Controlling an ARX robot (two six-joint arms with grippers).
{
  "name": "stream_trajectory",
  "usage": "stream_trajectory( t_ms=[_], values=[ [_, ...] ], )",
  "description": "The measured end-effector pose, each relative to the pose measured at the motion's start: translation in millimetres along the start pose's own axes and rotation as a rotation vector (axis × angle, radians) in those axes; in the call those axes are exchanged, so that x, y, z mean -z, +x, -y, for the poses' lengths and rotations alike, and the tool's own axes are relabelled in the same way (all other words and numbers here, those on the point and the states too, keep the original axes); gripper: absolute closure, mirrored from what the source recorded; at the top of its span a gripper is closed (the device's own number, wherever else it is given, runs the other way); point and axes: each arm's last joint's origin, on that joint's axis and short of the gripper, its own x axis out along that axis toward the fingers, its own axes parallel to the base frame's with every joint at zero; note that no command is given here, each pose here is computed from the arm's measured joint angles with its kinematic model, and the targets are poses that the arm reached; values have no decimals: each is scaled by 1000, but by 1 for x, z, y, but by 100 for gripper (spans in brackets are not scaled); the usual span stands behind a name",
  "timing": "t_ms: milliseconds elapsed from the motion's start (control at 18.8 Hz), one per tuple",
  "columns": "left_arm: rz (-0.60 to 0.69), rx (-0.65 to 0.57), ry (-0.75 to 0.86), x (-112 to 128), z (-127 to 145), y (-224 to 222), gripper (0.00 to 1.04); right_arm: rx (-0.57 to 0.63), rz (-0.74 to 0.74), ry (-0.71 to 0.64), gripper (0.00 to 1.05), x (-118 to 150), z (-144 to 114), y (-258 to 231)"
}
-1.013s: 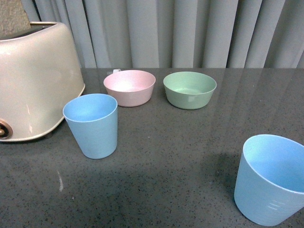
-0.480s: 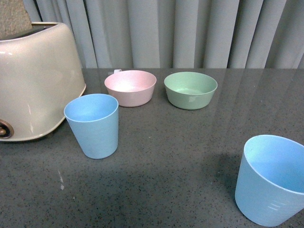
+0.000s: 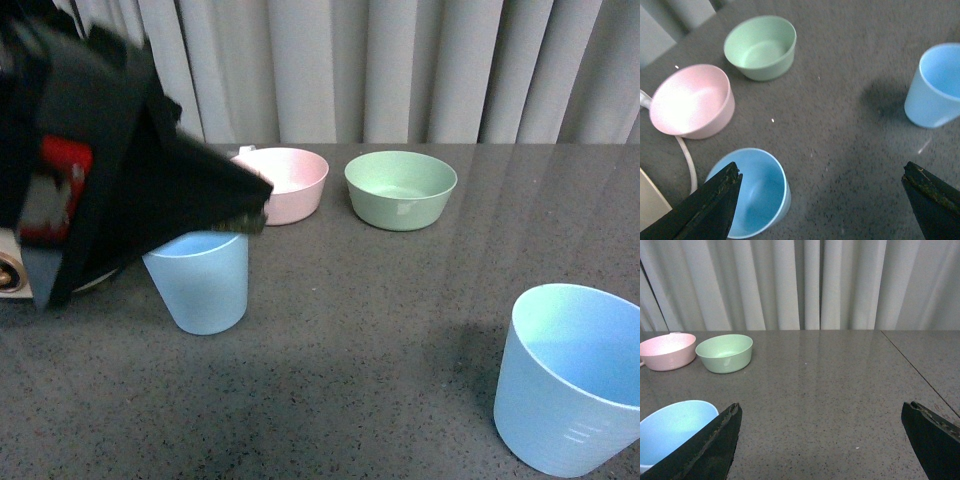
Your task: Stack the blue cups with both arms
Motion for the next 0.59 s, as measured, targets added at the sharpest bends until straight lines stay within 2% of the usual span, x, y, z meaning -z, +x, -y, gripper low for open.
stream_trajectory(
  t_ms=[107,587],
  values=[
    [-66,22,60,9,-2,15,7,0,0,0,7,0,0,0],
    [-147,-11,139,18,-11,36,7,0,0,0,7,0,0,0]
  ],
)
